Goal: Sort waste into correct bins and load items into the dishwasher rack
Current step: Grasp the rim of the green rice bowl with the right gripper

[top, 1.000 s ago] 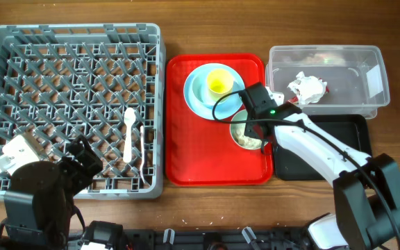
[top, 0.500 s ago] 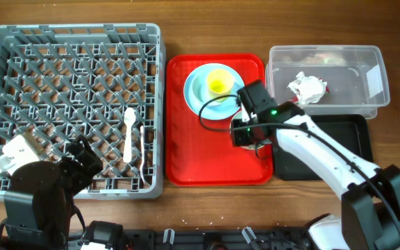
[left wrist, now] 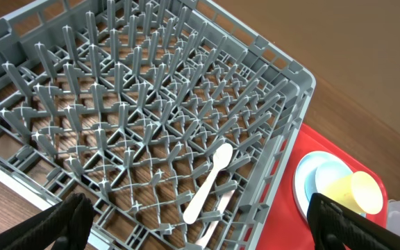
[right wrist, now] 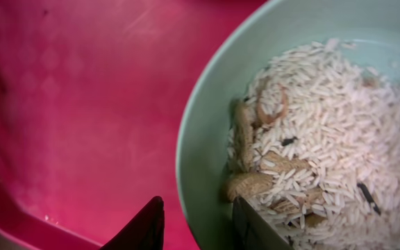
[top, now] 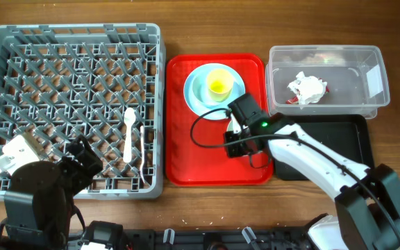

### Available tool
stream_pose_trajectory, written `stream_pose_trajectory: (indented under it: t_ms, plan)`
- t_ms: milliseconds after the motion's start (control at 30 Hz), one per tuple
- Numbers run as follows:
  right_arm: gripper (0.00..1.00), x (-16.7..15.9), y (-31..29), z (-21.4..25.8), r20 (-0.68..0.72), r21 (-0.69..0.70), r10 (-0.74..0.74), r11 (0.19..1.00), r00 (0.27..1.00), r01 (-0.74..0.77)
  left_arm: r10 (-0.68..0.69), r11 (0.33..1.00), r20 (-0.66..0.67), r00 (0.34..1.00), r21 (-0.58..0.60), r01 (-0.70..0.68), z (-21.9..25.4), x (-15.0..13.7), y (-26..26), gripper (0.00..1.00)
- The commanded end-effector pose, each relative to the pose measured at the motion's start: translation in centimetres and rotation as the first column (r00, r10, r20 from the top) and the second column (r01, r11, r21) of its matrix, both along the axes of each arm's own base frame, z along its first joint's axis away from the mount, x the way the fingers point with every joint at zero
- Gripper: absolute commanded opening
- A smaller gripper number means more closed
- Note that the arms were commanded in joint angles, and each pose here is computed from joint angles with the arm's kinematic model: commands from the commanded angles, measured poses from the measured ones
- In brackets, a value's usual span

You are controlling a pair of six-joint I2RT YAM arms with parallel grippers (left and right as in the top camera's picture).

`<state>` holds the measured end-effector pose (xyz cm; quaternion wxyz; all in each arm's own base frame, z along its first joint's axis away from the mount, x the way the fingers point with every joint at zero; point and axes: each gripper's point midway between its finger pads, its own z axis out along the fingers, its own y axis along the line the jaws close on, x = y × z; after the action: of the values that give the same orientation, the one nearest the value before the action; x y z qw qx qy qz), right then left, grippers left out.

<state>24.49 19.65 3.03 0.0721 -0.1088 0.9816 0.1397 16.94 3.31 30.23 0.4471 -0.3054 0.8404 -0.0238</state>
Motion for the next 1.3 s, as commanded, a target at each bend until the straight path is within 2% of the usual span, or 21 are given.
stream_pose_trajectory:
  t_ms: [0,133,267,367,533,633,800,1267]
  plan:
    - [0.34,-1.5,1.6,-0.1,-0.009,0.011,0.069,0.998,0.998,-0.069,0.023,1.000,0.013,1.000,0.002,-0.023,0.3,-0.1,0.4,1.00]
    - [0.33,-1.0,1.0,-0.3,0.027,-0.051,0.044,0.998,0.999,-0.043,0.023,1.000,0.013,1.000,0.002,-0.023,0.3,-0.1,0.4,1.00]
    - [0.21,-0.6,1.2,-0.2,0.038,-0.039,0.020,0.999,0.999,-0.019,0.023,1.000,0.013,1.000,0.002,-0.023,0.3,-0.1,0.4,1.00]
    - [0.20,-0.6,1.2,-0.1,0.041,-0.037,0.020,0.999,0.999,-0.019,0.023,1.000,0.013,1.000,0.002,-0.023,0.3,-0.1,0.4,1.00]
    - [0.08,-0.6,1.3,-0.1,0.039,-0.035,0.026,0.999,0.999,-0.024,0.023,1.000,0.013,1.000,0.002,-0.023,0.3,-0.1,0.4,1.00]
    - [0.11,-1.0,1.4,-0.2,0.020,-0.023,0.030,0.999,0.999,-0.030,0.023,1.000,0.013,1.000,0.002,-0.023,0.3,-0.1,0.4,1.00]
    - [0.04,-1.5,2.1,0.0,0.004,0.014,0.072,0.997,0.997,-0.072,0.023,1.000,0.013,1.000,0.002,-0.023,0.3,-0.1,0.4,1.00]
    - [0.04,-1.7,2.2,1.5,-0.007,0.010,0.095,0.995,0.995,-0.095,0.023,1.000,0.013,1.000,0.002,-0.023,0.3,-0.1,0.4,1.00]
